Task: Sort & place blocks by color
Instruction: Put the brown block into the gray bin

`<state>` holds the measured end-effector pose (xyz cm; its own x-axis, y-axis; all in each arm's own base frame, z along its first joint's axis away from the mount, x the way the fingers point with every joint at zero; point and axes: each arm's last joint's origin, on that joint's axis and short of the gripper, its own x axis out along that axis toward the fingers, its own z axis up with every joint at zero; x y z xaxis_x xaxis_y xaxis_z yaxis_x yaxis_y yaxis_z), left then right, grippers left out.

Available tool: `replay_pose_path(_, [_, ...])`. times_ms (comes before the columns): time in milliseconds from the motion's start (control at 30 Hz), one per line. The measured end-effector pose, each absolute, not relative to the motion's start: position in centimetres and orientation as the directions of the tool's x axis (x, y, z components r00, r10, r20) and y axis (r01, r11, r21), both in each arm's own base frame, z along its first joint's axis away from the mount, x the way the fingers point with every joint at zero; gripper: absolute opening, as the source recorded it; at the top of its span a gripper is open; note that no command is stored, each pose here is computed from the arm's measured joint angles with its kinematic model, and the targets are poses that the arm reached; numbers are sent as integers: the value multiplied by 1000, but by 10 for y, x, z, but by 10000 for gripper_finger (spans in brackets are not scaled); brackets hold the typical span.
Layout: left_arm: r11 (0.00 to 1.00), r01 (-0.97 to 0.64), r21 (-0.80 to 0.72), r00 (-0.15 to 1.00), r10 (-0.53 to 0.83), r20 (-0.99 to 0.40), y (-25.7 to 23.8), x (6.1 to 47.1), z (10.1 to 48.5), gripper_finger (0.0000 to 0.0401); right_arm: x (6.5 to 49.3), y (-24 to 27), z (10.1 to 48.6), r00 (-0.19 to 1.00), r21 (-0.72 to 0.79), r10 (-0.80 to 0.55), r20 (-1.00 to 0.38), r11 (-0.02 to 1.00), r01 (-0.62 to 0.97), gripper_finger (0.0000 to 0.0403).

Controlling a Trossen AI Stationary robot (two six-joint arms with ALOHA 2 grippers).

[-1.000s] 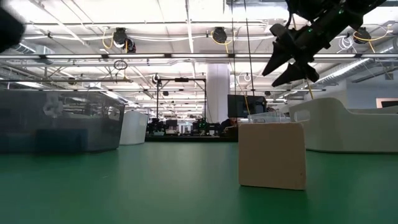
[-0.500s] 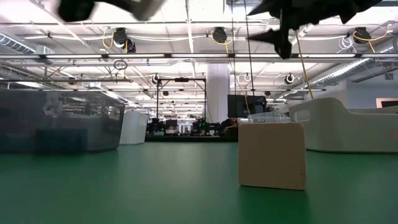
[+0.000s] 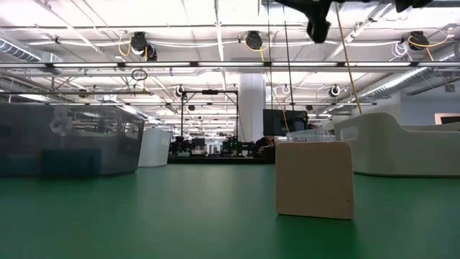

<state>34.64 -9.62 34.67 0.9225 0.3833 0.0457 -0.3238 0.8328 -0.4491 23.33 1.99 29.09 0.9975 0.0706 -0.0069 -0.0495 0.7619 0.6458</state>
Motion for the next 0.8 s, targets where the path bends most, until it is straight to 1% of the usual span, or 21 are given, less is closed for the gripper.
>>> replay_pose_path(67, [802,-304,-514,912,401,85,-91,347,351,129,236,27,294,998,523,34,45,851,-52,225])
replay_pose_path(133, [777,-300,-554,906,414,90,-86,349,352,129,237,33,295,998,384,-3,69,923,-23,225])
replay_pose_path(200, [763,-303,-571,902,422,86,-82,349,352,129,238,39,295,996,264,-38,86,964,14,226])
replay_pose_path(267, [750,-309,-584,896,436,86,-80,350,352,129,239,42,294,992,174,-87,93,982,70,226])
replay_pose_path(333, [732,-332,-595,880,467,83,-79,350,352,129,240,45,293,986,92,-142,90,987,134,226])
replay_pose_path(433, [698,-359,-620,855,512,80,-74,350,351,129,242,49,291,962,-28,-257,98,965,261,226])
replay_pose_path(533, [666,-361,-653,842,534,79,-70,350,351,129,246,52,289,941,-131,-314,129,935,330,226])
replay_pose_path(700, [609,-351,-711,829,555,67,-63,359,343,129,256,55,288,904,-234,-363,225,881,411,226])
replay_pose_path(800, [587,-355,-727,823,565,55,-61,365,334,129,260,55,288,873,-236,-405,273,851,469,226])
